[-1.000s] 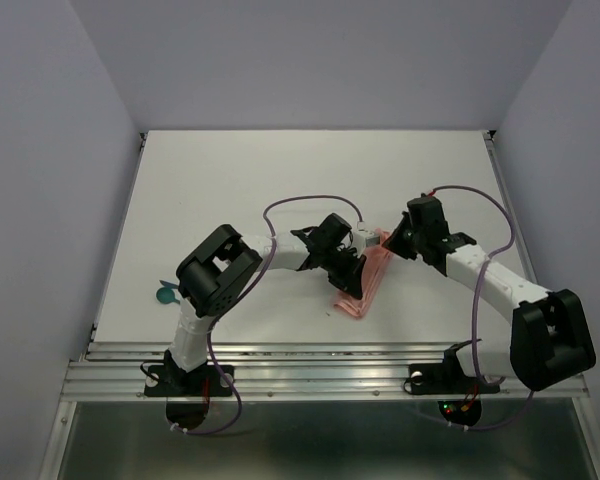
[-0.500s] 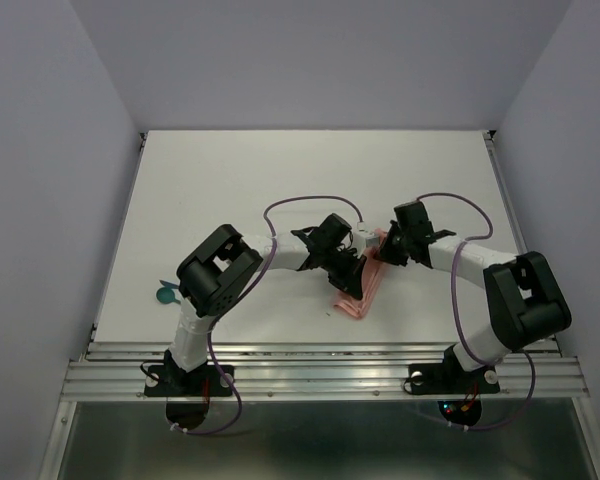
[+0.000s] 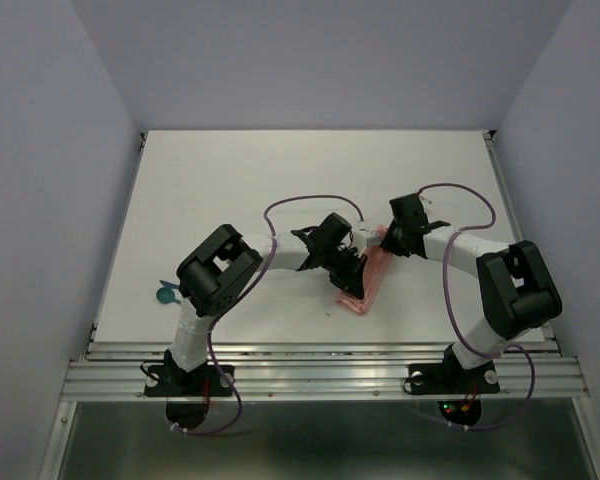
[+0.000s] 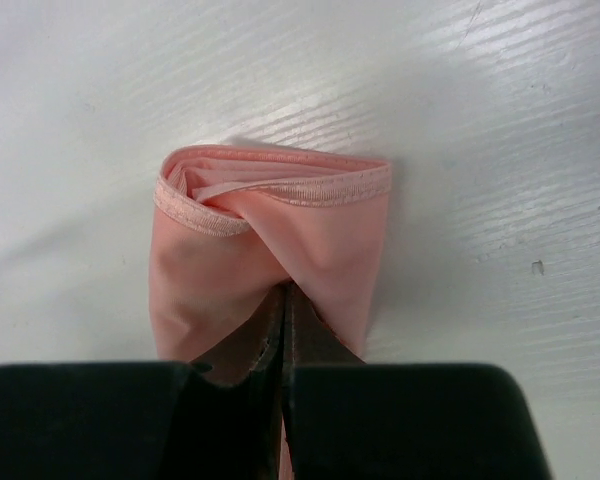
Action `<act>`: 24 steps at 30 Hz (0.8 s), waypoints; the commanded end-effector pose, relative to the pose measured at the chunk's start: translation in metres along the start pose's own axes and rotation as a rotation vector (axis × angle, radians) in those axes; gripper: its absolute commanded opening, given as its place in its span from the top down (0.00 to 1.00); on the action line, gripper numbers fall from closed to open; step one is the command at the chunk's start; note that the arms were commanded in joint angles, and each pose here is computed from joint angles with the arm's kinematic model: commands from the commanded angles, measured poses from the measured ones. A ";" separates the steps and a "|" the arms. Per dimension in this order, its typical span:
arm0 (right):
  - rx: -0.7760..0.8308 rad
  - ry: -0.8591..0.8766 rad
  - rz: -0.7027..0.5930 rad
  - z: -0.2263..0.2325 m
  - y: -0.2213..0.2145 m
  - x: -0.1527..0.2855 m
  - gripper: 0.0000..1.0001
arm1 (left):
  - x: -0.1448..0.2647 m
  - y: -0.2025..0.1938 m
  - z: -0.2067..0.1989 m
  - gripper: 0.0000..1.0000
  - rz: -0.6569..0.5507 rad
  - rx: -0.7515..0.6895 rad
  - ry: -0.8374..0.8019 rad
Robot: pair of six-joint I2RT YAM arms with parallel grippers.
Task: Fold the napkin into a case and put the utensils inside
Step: Fold the 2/3-rectangle-folded napkin at the center of the board, then turn over the smaller rectangle-folded napkin at the center of the board.
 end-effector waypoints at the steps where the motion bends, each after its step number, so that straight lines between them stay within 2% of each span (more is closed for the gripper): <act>1: 0.005 -0.042 -0.067 0.002 0.021 0.005 0.99 | 0.002 0.000 -0.009 1.00 0.002 -0.025 -0.042; 8: 0.015 -0.027 -0.065 0.005 0.023 0.005 0.99 | 0.000 0.000 -0.008 1.00 0.005 -0.019 -0.049; 16: -0.021 0.207 -0.133 0.028 0.034 0.030 0.99 | 0.000 -0.001 -0.009 1.00 0.006 -0.016 -0.053; 24: -0.026 0.260 -0.091 0.036 0.028 0.015 0.99 | 0.000 -0.001 -0.009 1.00 0.008 -0.014 -0.058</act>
Point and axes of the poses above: each gripper's point midway between its finger pads, its own x axis back along the fingers, its own z axis along the line the jaws close on, y = z × x, the point moved 7 cm from there along x, back along the fingers, and after that the axes turned 11 degrees about x, right-handed, at the moved point
